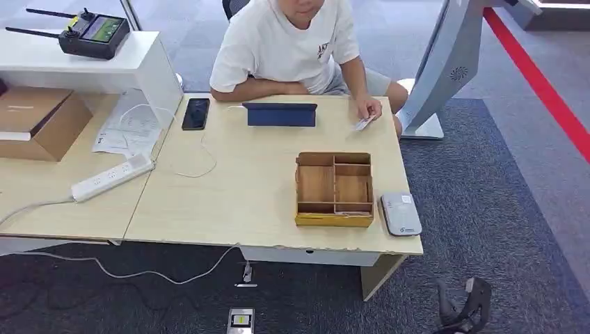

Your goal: Pass the card to the sensor for recognition and then transmit it.

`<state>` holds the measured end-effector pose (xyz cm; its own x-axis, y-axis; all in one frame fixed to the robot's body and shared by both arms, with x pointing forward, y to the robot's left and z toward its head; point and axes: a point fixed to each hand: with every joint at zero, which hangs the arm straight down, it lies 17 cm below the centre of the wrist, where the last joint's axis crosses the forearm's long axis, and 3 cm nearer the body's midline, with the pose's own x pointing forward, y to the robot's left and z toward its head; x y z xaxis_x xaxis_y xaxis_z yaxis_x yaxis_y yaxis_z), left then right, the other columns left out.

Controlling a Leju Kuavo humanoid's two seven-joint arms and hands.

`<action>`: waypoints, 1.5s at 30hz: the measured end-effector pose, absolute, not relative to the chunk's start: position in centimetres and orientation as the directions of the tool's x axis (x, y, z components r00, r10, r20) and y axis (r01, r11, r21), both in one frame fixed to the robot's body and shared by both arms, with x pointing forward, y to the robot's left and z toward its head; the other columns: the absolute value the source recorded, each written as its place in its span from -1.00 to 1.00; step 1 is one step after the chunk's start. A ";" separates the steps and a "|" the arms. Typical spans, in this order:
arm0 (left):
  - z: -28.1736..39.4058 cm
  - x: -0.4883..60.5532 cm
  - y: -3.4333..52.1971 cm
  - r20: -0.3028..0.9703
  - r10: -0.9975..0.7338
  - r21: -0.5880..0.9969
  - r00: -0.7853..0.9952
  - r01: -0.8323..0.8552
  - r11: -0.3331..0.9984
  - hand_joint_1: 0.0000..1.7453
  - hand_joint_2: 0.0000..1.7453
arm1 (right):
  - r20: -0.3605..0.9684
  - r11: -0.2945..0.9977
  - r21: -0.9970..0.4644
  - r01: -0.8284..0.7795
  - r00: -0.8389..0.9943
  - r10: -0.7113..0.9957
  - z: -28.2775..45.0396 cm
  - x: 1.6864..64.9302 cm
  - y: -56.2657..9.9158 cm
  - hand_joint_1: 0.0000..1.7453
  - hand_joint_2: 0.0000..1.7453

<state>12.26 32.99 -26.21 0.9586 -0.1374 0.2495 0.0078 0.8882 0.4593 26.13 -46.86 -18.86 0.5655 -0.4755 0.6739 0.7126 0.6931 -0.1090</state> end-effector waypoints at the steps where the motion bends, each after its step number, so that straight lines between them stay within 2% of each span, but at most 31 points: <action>1: -26.2 12.3 33.0 0.249 -0.139 0.460 0.958 0.009 0.888 -1.00 -1.00 | 0.676 0.691 -0.108 0.715 0.563 -0.476 -18.8 26.2 -46.9 -1.00 1.00; 4: -26.2 12.3 33.3 0.243 -0.161 0.473 0.957 0.028 0.881 -1.00 -1.00 | 0.717 0.644 -0.088 0.760 0.497 -0.489 -17.3 27.4 -48.0 -1.00 1.00; 7: -26.0 12.3 34.3 0.219 -0.237 0.514 0.946 0.095 0.853 -1.00 -1.00 | 0.811 0.494 -0.032 0.869 0.311 -0.495 -12.7 29.6 -51.4 -1.00 1.00; 19: -25.9 12.5 34.8 0.207 -0.297 0.533 0.932 0.146 0.833 -1.00 -1.00 | 0.730 0.414 -0.033 0.910 0.305 -0.612 -16.1 25.5 -51.6 -1.00 1.00; 26: -25.9 12.4 35.3 0.199 -0.318 0.542 0.927 0.167 0.824 -1.00 -1.00 | 0.793 0.362 -0.056 0.931 0.261 -0.550 -15.4 24.0 -54.3 -1.00 1.00; 30: -25.9 12.4 35.7 0.198 -0.322 0.547 0.926 0.168 0.820 -1.00 -1.00 | 0.901 0.361 -0.081 0.929 0.223 -0.373 -10.8 26.2 -57.0 -1.00 1.00; 36: -25.9 12.4 35.6 0.196 -0.320 0.548 0.927 0.168 0.819 -1.00 -1.00 | 0.985 0.560 -0.137 0.817 0.173 -0.012 0.2 35.5 -55.2 -1.00 1.00; 40: -25.9 12.1 35.5 0.185 -0.314 0.547 0.931 0.168 0.820 -1.00 -1.00 | 0.984 0.582 -0.118 0.805 0.015 0.179 9.2 39.1 -52.6 -1.00 1.00; 45: -26.0 12.0 35.1 0.176 -0.322 0.546 0.930 0.180 0.818 -1.00 -1.00 | 0.907 0.571 -0.090 0.816 -0.170 0.386 19.1 39.4 -49.0 -1.00 1.00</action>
<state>12.00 35.14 -25.99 0.9305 -0.3215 0.1757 0.1796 0.8182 0.5462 39.45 -48.97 19.05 -0.1705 0.3861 0.9066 0.8158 0.5714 -0.0899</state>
